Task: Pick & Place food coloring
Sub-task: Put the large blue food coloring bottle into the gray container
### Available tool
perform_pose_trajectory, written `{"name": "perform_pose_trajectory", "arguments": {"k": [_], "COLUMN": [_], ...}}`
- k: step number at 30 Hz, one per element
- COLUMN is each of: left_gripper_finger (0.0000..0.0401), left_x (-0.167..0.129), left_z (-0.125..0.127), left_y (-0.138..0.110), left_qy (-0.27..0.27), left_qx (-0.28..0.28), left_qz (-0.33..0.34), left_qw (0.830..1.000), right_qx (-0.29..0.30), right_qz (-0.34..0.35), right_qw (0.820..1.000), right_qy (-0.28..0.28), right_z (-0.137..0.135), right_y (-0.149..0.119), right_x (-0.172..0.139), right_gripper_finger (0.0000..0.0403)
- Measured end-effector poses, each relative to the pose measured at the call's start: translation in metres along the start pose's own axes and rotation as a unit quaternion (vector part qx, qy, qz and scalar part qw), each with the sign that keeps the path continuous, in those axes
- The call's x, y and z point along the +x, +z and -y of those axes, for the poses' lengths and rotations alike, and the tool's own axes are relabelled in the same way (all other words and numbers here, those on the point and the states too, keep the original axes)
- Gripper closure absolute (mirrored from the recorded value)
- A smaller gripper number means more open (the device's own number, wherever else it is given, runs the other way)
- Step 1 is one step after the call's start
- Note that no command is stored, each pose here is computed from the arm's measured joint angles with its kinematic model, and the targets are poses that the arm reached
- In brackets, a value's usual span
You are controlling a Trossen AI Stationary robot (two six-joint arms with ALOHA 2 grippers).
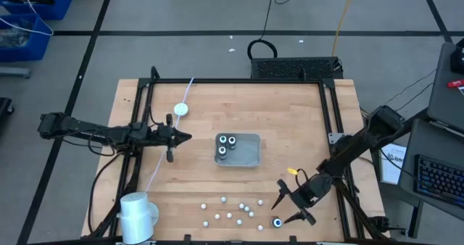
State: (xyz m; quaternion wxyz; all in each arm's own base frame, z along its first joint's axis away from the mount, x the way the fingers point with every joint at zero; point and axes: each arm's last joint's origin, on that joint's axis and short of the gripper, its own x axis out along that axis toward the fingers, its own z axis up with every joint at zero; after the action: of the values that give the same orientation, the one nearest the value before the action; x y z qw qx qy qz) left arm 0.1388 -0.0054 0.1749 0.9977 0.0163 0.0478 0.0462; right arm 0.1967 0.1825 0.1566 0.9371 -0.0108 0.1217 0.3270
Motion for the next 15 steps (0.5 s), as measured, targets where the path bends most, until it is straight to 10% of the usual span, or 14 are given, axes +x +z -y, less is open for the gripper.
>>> {"name": "perform_pose_trajectory", "arguments": {"k": [15], "left_gripper_finger": [0.0380], "left_x": [0.000], "left_z": [0.000], "left_y": [-0.001], "left_qy": [0.000], "left_qx": [-0.001], "left_qz": [-0.004], "left_qw": [1.000], "right_qx": [0.011], "right_qz": [-0.052], "right_qw": [0.998], "right_qy": [0.016], "right_z": [-0.015], "right_y": [-0.006], "right_x": [0.034], "right_gripper_finger": [0.0126]}}
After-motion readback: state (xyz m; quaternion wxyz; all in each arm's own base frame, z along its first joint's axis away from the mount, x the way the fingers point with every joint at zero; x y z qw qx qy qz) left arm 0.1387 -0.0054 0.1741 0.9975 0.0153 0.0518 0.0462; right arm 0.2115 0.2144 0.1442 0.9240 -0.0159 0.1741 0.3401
